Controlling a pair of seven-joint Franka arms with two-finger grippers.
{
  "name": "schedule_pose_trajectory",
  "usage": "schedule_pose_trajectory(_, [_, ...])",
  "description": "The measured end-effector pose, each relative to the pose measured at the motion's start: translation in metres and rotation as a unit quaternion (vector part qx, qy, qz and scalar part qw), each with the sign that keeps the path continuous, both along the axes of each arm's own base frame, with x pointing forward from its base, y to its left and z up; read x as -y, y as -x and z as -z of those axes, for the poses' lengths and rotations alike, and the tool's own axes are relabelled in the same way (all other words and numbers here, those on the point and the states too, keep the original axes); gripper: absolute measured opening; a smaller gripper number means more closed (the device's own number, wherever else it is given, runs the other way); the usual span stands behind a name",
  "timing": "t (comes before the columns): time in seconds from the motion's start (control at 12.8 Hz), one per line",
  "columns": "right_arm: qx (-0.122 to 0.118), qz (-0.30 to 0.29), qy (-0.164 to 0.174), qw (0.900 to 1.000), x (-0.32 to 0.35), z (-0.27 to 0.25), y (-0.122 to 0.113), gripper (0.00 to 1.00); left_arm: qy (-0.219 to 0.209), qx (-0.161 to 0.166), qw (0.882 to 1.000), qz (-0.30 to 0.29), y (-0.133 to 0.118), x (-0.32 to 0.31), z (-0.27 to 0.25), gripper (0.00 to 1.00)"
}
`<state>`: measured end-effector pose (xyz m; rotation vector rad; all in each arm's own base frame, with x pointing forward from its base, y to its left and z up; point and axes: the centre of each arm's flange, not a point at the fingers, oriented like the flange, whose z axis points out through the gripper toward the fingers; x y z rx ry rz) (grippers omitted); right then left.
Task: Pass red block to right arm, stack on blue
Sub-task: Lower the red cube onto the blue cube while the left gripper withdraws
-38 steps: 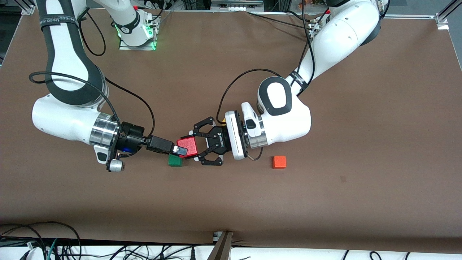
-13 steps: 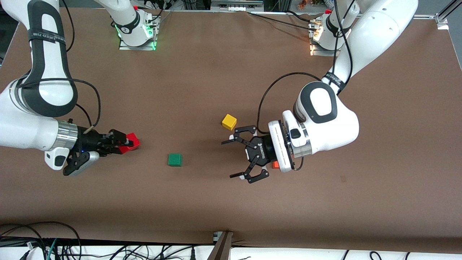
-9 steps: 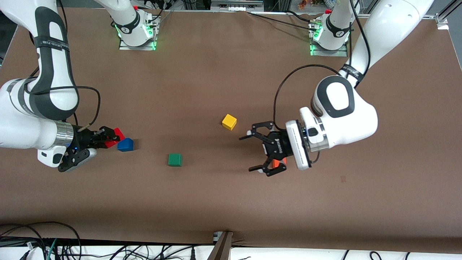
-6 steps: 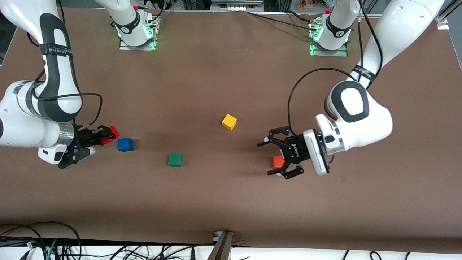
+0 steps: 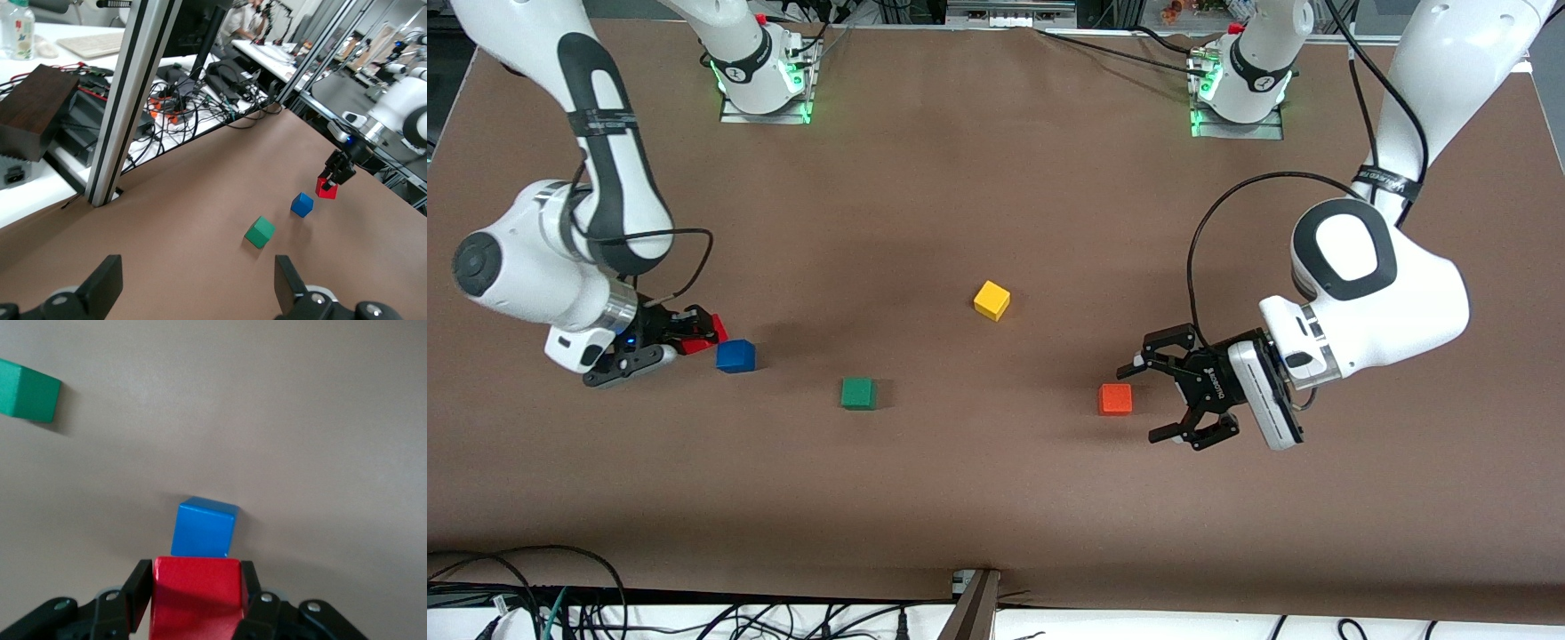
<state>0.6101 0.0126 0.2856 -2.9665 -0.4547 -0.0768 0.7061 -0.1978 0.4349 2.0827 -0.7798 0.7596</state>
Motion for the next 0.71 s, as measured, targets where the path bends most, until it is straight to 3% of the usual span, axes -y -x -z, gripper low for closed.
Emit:
schedule_pose_trajectory(0.16, [0.029,0.015,0.012,0.999,-0.015,0.000,0.012,0.58,-0.036,-0.035,0.999,-0.009,0.006,-0.006,-0.023,1.00])
schedule_pose_trajectory(0.39, [0.072,0.027,0.024,0.997,-0.013,0.007,0.026,0.58,-0.125,-0.088,0.988,-0.019,0.020,-0.027,-0.053,1.00])
schedule_pose_trajectory(0.71, [0.080,0.023,0.035,0.996,-0.012,0.017,0.034,0.58,-0.248,-0.119,0.961,0.012,0.035,-0.076,-0.084,1.00])
